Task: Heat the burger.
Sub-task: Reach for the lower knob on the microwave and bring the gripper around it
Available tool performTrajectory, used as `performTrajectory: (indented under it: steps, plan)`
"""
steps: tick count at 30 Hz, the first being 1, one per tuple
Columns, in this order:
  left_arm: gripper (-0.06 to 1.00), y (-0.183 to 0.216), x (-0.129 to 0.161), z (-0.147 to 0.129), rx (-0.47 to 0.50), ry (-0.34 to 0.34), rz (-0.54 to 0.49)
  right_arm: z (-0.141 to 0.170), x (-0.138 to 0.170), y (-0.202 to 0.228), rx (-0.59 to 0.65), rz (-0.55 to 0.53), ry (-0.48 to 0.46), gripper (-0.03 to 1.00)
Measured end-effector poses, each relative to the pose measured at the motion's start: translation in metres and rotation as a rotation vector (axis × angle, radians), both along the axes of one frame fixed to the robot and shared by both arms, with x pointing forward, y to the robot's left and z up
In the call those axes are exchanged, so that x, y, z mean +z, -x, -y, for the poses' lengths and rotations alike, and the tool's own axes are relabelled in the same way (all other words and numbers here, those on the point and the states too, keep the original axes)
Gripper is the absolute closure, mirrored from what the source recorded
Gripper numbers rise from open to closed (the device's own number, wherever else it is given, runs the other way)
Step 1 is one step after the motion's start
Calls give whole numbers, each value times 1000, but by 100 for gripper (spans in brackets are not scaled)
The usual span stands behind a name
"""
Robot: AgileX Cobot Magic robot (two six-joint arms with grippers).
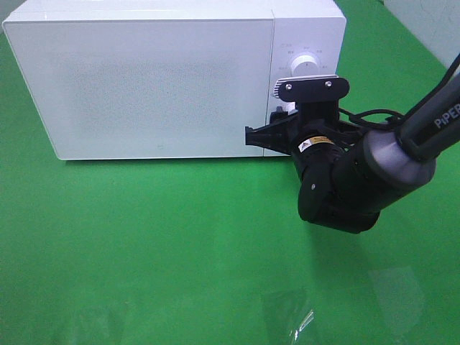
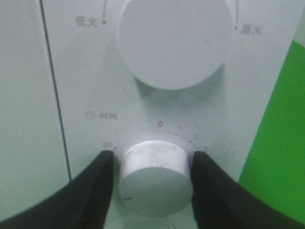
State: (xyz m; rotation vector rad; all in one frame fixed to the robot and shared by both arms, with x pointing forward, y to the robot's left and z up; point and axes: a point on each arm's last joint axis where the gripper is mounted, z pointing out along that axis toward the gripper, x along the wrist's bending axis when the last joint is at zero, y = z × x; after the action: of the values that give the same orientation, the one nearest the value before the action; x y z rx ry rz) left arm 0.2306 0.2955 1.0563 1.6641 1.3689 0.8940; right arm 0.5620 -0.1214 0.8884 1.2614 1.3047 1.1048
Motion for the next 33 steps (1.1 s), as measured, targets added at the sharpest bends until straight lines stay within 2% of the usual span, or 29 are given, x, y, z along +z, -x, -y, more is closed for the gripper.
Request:
performTrajectory:
  steps: [1, 2, 11, 12, 13, 14, 17, 19, 20, 21, 22, 23, 24, 25, 26, 27, 28, 29, 30, 31, 32, 33]
  plan:
    - [-1, 0, 0, 0, 0, 0, 0, 0, 0, 0, 0, 0, 0, 50]
    - [-1, 0, 0, 0, 0, 0, 0, 1, 0, 0, -9, 4, -2, 55]
    - [-1, 0, 0, 0, 0, 0, 0, 1, 0, 0, -12, 6, -20, 55]
    - [-1, 0, 0, 0, 0, 0, 0, 1, 0, 0, -17, 7, -65, 55]
    - [-1, 0, 0, 0, 0, 0, 0, 1, 0, 0, -17, 7, -65, 55]
    - [-1, 0, 0, 0, 0, 0, 0, 1, 0, 0, -23, 9, -129, 55]
    - [-1, 0, 0, 0, 0, 0, 0, 1, 0, 0, -27, 9, -164, 55]
    - [-1, 0, 0, 0, 0, 0, 0, 1, -1, 1, -47, 14, -417, 55]
    - [-1, 0, 0, 0, 0, 0, 0, 1, -1, 1, -47, 14, -417, 55]
    - [-1, 0, 0, 0, 0, 0, 0, 0, -1, 1, -58, 15, -599, 55]
    - [-1, 0, 0, 0, 0, 0, 0, 0, -1, 1, -58, 15, -599, 55]
    - [-1, 0, 0, 0, 0, 0, 0, 0, -1, 2, -63, 15, -758, 54]
    - [-1, 0, 0, 0, 0, 0, 0, 0, -1, 2, -80, 13, -966, 54]
    - [-1, 0, 0, 0, 0, 0, 0, 0, -1, 2, -80, 13, -966, 54]
    - [-1, 0, 0, 0, 0, 0, 0, 0, -2, 3, -88, 10, -1080, 54]
    - [-1, 0, 0, 0, 0, 0, 0, 0, -2, 3, -88, 10, -1080, 54]
    - [-1, 0, 0, 0, 0, 0, 0, -1, -2, 3, -92, 1, -1242, 54]
    - [-1, 0, 0, 0, 0, 0, 0, -1, -2, 3, -92, 1, -1242, 54]
    - [-1, 0, 0, 0, 0, 0, 0, -2, -3, 3, -95, -11, -1382, 54]
    - [-1, 0, 0, 0, 0, 0, 0, -3, -2, 3, -95, -12, -1450, 54]
    - [-1, 0, 0, 0, 0, 0, 0, -3, -2, 3, -95, -12, -1450, 54]
    - [-1, 0, 0, 0, 0, 0, 0, -3, -2, 3, -95, -20, -1537, 54]
